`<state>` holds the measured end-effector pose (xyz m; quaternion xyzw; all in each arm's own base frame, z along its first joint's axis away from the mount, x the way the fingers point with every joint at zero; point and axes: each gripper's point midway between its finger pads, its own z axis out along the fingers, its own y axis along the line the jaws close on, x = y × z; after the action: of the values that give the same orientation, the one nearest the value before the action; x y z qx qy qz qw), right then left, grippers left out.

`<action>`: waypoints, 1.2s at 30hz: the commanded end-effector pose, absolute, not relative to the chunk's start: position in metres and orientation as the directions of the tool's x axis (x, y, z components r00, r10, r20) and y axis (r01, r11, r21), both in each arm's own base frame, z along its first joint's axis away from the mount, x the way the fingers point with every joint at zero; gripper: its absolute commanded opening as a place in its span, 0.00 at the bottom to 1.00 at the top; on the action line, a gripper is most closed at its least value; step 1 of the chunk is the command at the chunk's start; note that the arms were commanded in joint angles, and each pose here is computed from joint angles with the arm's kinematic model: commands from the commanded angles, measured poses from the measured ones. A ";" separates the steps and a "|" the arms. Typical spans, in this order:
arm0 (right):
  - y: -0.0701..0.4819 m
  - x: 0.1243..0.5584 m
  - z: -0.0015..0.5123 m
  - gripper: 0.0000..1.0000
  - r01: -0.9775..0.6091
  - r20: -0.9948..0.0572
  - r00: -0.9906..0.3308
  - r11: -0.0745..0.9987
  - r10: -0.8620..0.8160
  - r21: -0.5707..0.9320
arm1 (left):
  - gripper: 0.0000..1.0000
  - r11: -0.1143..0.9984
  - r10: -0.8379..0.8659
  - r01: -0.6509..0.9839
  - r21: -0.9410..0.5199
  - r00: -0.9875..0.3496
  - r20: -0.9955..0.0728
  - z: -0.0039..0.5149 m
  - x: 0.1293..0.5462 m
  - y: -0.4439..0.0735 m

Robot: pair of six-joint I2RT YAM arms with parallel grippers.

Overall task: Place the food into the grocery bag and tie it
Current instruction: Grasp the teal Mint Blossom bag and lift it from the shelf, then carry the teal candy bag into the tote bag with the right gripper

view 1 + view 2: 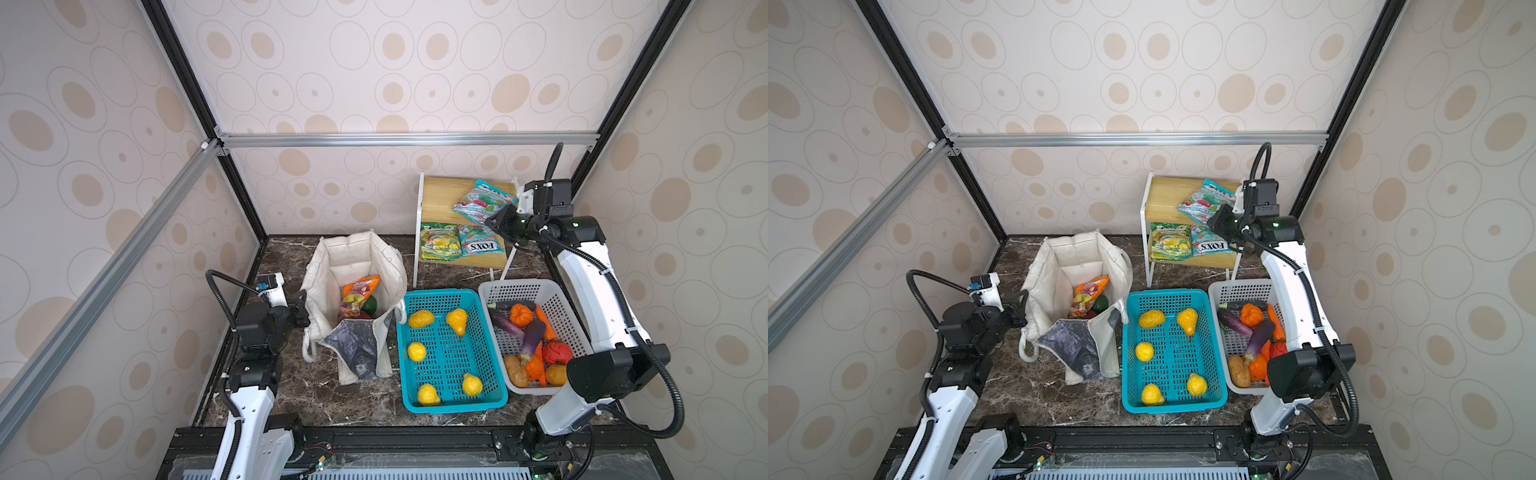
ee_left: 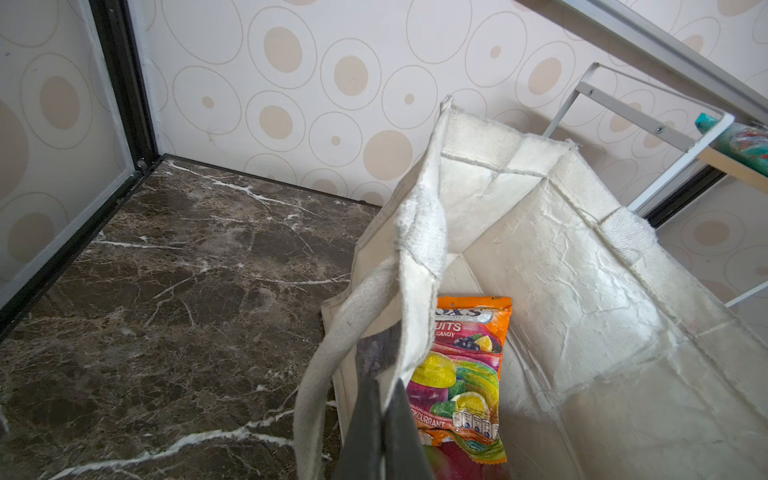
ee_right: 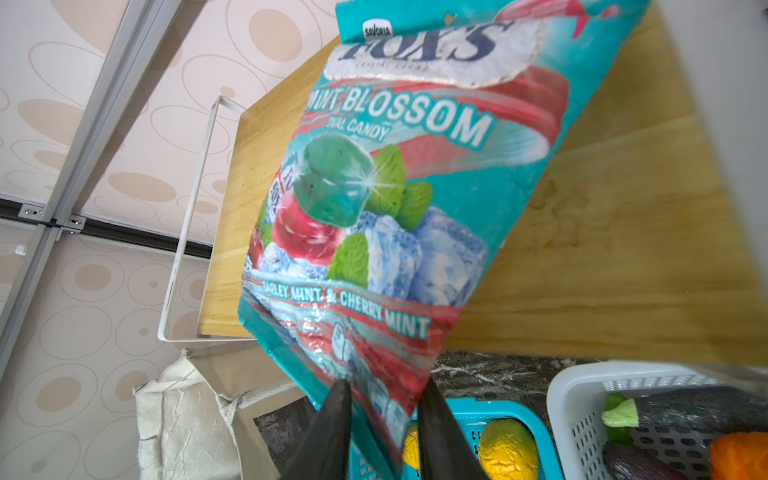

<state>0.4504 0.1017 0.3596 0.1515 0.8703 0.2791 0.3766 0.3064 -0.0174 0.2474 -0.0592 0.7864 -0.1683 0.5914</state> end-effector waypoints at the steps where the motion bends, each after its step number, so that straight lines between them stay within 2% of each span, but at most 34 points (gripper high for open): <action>1: 0.108 0.454 0.362 0.19 0.038 -0.552 -0.681 0.776 0.481 0.630 | 0.00 0.936 -0.285 0.135 -0.325 -0.252 -0.925 0.260 0.307 -0.019; 4: 0.107 0.449 0.368 0.05 0.026 -0.565 -0.668 0.774 0.485 0.633 | 0.00 0.937 -0.286 0.131 -0.325 -0.251 -0.925 0.260 0.306 -0.018; 6: 0.109 0.445 0.372 0.00 0.008 -0.574 -0.666 0.774 0.477 0.633 | 0.00 0.937 -0.286 0.131 -0.325 -0.252 -0.924 0.260 0.307 -0.018; 12: 0.122 0.426 0.392 0.00 -0.069 -0.600 -0.691 0.790 0.403 0.609 | 0.00 0.936 -0.286 0.132 -0.327 -0.254 -0.924 0.259 0.307 -0.019; 18: 0.151 0.398 0.432 0.00 -0.209 -0.675 -0.661 0.782 0.329 0.587 | 0.00 0.938 -0.294 0.110 -0.328 -0.248 -0.923 0.259 0.306 -0.015; 25: 0.166 0.370 0.472 0.00 -0.290 -0.724 -0.628 0.776 0.287 0.560 | 0.00 0.937 -0.295 0.111 -0.330 -0.250 -0.922 0.259 0.307 -0.015; 36: 0.269 0.304 0.487 0.00 -0.535 -0.773 -0.625 0.662 0.109 0.525 | 0.00 0.939 -0.291 0.106 -0.326 -0.253 -0.923 0.258 0.306 -0.015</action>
<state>0.3169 0.2536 0.4702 -0.0997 0.8324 0.3800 0.3908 0.3064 -0.0164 0.2473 -0.0630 0.7861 -0.1674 0.5916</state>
